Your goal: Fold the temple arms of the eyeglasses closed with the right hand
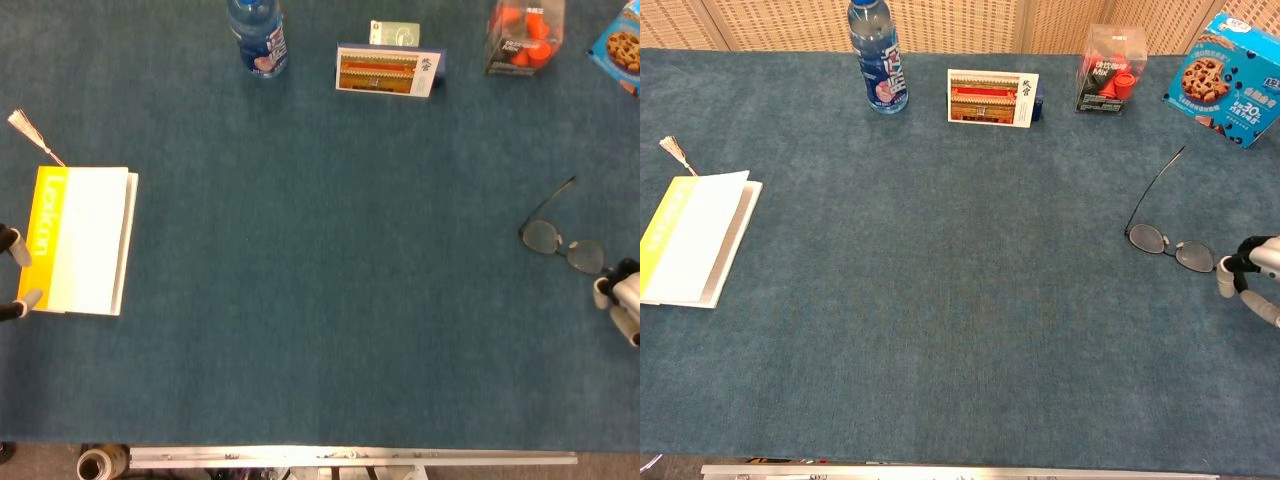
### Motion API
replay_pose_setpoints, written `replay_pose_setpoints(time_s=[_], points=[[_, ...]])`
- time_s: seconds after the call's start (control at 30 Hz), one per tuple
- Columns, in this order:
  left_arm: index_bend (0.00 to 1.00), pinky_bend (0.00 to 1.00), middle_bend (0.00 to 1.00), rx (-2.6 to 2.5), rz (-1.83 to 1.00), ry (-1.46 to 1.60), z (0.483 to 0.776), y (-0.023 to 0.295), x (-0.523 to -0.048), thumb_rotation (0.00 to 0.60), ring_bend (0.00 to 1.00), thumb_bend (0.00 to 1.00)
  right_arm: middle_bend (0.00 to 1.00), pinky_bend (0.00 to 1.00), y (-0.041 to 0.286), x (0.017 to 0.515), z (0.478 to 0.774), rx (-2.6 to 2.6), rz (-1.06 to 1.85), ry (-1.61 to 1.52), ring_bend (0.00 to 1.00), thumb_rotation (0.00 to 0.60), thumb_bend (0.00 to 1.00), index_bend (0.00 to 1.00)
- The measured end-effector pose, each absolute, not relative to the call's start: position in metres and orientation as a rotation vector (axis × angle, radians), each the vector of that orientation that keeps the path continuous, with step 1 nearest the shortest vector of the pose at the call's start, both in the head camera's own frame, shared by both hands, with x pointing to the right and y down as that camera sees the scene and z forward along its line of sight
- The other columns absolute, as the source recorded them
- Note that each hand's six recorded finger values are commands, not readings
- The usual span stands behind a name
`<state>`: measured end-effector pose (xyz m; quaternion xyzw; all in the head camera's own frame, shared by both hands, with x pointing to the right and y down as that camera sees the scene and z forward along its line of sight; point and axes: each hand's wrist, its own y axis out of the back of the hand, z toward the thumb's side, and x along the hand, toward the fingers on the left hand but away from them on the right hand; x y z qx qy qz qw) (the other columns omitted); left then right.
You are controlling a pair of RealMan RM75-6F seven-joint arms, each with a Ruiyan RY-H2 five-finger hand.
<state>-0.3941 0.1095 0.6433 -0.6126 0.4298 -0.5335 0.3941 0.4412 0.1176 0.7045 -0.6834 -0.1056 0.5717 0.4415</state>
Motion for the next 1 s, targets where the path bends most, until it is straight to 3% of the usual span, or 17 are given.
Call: replay_pose_setpoints(time_s=[0.63,1.0], points=[[0.56,0.54,0.51,-1.551,-1.356,1.091,0.643,0.110,-0.394,0.600,0.41,0.00,0.54,0.58,0.100,0.455,0.697,-1.619,1.452,-0.267,0.33,0.600,0.51,0.48],[0.56,0.54,0.51,-1.551,-1.357,1.092,0.643,0.110,-0.395,0.600,0.41,0.00,0.54,0.58,0.121,0.436,0.693,-1.751,1.395,-0.245,0.33,0.600,0.51,0.48]])
